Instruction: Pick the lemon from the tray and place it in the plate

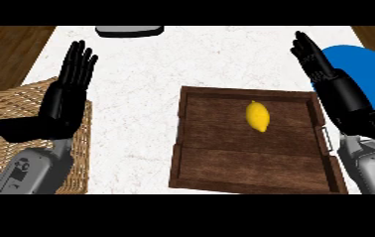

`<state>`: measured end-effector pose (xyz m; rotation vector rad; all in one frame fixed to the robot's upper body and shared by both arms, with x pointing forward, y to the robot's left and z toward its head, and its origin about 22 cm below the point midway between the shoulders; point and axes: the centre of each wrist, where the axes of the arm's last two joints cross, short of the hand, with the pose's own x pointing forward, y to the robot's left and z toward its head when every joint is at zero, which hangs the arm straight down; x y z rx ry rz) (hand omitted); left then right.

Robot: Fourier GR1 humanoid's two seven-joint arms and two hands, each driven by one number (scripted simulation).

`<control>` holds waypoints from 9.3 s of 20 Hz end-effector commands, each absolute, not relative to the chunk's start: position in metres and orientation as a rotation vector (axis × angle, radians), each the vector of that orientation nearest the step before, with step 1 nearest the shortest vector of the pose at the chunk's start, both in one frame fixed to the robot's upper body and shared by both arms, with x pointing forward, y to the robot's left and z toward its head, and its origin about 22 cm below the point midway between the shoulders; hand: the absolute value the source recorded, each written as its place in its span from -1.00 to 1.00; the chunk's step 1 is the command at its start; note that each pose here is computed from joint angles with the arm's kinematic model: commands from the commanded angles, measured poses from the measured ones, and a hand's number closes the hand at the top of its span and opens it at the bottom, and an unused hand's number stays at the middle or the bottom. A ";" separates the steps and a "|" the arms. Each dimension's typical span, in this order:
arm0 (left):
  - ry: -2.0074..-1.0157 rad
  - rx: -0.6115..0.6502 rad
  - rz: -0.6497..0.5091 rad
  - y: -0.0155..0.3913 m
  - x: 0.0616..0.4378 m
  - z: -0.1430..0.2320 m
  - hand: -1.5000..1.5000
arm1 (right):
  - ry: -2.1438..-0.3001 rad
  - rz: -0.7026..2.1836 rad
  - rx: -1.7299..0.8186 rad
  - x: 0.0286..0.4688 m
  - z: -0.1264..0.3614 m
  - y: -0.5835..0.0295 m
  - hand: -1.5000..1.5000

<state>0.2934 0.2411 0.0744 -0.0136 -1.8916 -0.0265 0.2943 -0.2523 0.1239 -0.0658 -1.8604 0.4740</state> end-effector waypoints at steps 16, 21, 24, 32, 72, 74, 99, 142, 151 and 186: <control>-1.189 -0.005 -0.018 0.241 0.237 -0.030 0.00 | -1.968 0.224 -0.443 0.331 0.113 -0.344 -1.00; -1.185 0.004 -0.017 0.242 0.243 -0.023 0.00 | -1.873 0.445 -0.463 0.325 0.126 -0.359 -1.00; -1.192 0.007 -0.030 0.244 0.250 -0.011 0.00 | -1.682 0.716 -0.502 0.321 0.136 -0.366 -1.00; -1.177 -0.011 -0.019 0.233 0.234 -0.018 0.00 | -1.449 1.023 -0.535 0.325 0.165 -0.323 -1.00; -1.199 0.002 -0.024 0.225 0.236 -0.023 0.00 | -1.102 1.195 -0.651 0.323 0.066 -0.203 -1.00; -1.186 -0.002 -0.014 0.232 0.235 -0.023 0.00 | -1.087 1.201 -0.655 0.320 0.055 -0.214 -1.00; -1.221 -0.041 -0.084 0.217 0.252 0.016 0.00 | -0.857 0.320 -1.196 0.399 0.098 -0.225 1.00; -1.190 -0.023 -0.029 0.219 0.234 -0.010 0.00 | -0.796 -0.734 -1.988 0.358 0.050 -0.429 1.00; -1.186 -0.004 -0.046 0.226 0.236 -0.013 0.00 | -0.533 -0.633 -1.661 0.349 0.006 -0.420 -1.00; -1.157 -0.001 0.004 0.238 0.224 -0.022 0.00 | -1.146 -0.756 -1.341 0.226 -0.037 -0.336 -1.00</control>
